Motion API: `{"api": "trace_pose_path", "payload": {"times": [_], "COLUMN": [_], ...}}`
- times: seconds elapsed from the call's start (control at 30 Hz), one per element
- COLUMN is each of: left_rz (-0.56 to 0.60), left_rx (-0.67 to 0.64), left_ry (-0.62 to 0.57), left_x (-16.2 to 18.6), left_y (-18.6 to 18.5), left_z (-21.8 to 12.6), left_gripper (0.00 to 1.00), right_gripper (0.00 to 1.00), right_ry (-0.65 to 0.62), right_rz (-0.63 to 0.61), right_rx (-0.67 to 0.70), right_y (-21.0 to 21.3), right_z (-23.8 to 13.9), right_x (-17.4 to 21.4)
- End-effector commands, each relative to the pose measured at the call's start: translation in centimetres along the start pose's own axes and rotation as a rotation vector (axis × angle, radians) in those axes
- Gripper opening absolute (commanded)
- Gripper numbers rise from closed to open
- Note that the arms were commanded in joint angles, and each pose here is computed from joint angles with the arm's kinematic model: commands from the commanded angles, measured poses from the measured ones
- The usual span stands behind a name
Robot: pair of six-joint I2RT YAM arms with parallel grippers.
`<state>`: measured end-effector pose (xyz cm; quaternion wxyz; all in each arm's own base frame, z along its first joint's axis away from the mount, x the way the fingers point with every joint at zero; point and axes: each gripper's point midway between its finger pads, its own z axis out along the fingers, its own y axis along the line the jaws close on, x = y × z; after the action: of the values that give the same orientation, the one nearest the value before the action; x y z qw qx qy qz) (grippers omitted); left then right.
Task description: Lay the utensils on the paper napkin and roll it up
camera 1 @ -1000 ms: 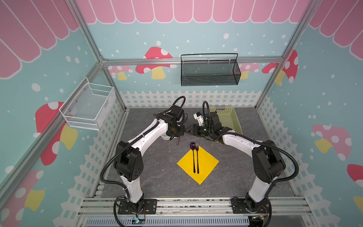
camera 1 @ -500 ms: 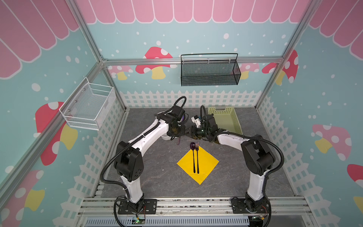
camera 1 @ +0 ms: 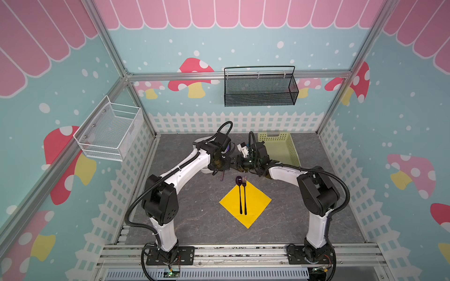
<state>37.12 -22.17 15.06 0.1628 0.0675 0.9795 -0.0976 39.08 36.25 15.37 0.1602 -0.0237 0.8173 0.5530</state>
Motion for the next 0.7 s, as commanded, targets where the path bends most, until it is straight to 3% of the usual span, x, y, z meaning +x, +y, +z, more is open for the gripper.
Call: {"api": "trace_pose_path", "payload": {"times": [0.0, 0.37, 0.67], "left_rz": [-0.002, 0.004, -0.001], "left_rx": [0.013, 0.027, 0.030], "left_ry": [-0.014, -0.015, -0.013], "left_x": [-0.1, 0.0, 0.0], "left_y": [-0.3, -0.6, -0.7], "left_z": [-0.2, -0.4, -0.3], "left_gripper": [0.05, 0.05, 0.05], "right_gripper": [0.44, 0.41, 0.29], "right_ry": [0.000, 0.039, 0.041], "right_rz": [-0.001, 0.054, 0.068], "right_rx": [-0.036, -0.109, -0.111], "right_y": [1.1, 1.3, 0.9], "right_z": [-0.1, 1.3, 1.9], "right_x": [-0.1, 0.0, -0.3]}}
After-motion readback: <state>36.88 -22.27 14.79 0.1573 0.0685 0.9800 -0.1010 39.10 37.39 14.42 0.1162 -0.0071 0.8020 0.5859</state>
